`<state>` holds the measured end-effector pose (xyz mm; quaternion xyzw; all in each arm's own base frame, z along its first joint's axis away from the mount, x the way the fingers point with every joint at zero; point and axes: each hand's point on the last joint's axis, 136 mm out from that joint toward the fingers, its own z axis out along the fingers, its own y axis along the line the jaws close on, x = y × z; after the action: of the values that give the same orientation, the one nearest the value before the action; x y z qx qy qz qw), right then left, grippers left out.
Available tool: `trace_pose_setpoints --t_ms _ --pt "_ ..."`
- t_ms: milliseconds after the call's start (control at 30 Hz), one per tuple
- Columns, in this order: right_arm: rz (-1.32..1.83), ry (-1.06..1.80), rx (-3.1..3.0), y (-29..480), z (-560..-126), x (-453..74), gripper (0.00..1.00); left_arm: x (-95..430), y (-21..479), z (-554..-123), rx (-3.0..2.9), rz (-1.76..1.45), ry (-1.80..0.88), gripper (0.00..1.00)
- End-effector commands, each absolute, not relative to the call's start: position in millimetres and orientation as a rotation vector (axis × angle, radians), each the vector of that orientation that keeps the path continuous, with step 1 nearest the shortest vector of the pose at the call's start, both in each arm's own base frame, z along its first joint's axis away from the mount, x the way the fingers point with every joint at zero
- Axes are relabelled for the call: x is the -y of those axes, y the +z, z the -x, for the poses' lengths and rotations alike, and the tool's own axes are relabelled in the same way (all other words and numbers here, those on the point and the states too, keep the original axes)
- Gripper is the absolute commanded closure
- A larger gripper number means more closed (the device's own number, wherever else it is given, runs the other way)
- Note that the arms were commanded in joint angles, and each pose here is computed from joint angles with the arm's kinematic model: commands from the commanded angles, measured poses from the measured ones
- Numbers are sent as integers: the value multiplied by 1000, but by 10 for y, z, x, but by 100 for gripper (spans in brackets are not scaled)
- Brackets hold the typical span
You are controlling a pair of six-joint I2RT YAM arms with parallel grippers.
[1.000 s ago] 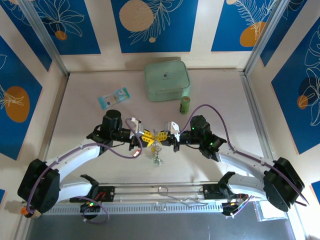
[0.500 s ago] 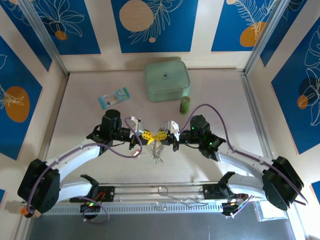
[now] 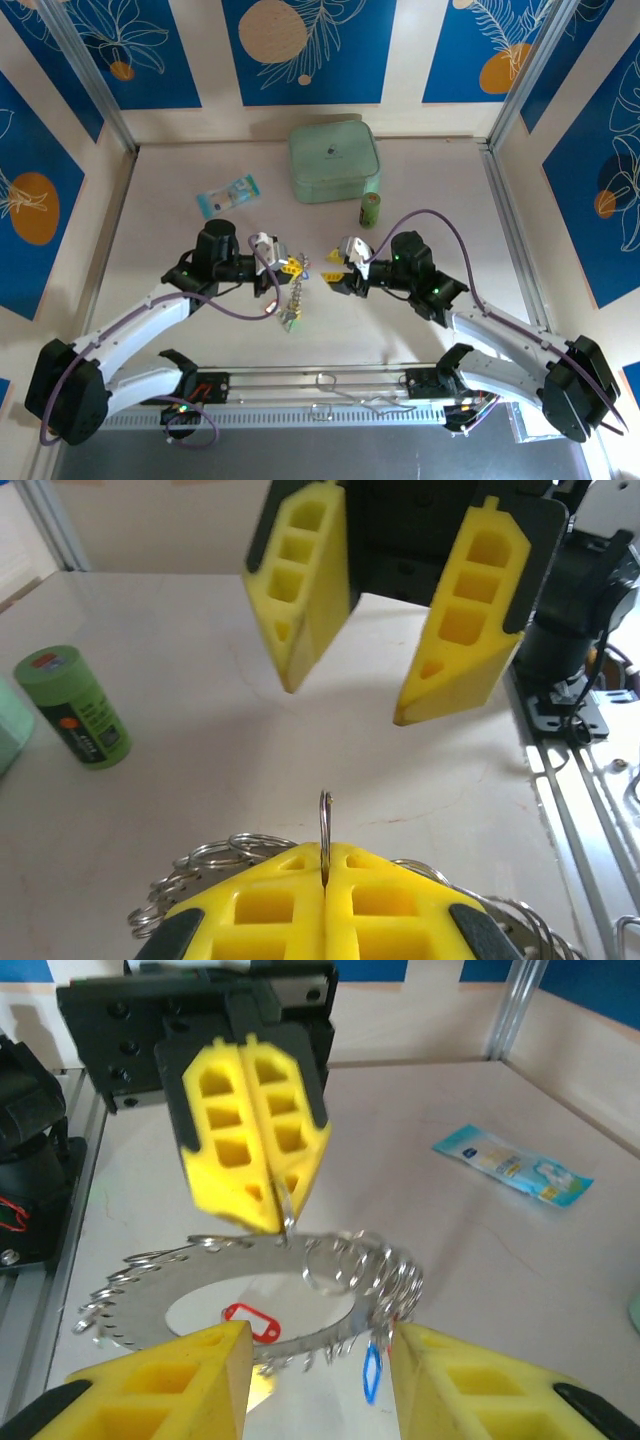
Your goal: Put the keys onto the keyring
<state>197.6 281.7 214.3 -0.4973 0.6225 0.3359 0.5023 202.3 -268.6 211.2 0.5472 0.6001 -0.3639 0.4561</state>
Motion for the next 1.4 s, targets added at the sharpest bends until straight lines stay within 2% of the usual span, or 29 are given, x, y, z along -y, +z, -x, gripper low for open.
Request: trace_pose_setpoints --t_ms 0,267,433,533,967,1200,1367 --pt "1210 795 -1545 2113 -1962 -2794 59 2660 2276 -2075 -1471 -1356 -808 100" --pt "1171 806 -1542 2291 -1981 -2781 60 2606 2761 -2131 -1425 -1255 -766 100" --pt "1115 789 -1612 2191 -2080 -2774 60 2428 2802 -2420 -1550 -1170 -588 100" --pt "1027 741 -1733 2039 -2244 -2782 61 2208 2719 -2673 -1649 -1103 -408 100" --pt "1230 749 -1858 1058 -1990 -3624 54 1261 2579 -3201 -1751 -770 86 100" --pt "1440 702 -1745 673 -1809 -4093 54 1142 2477 -3264 -1733 -720 145 100" --pt "1514 696 -1644 532 -1750 -4217 57 1127 2338 -3263 -1739 -719 131 100"
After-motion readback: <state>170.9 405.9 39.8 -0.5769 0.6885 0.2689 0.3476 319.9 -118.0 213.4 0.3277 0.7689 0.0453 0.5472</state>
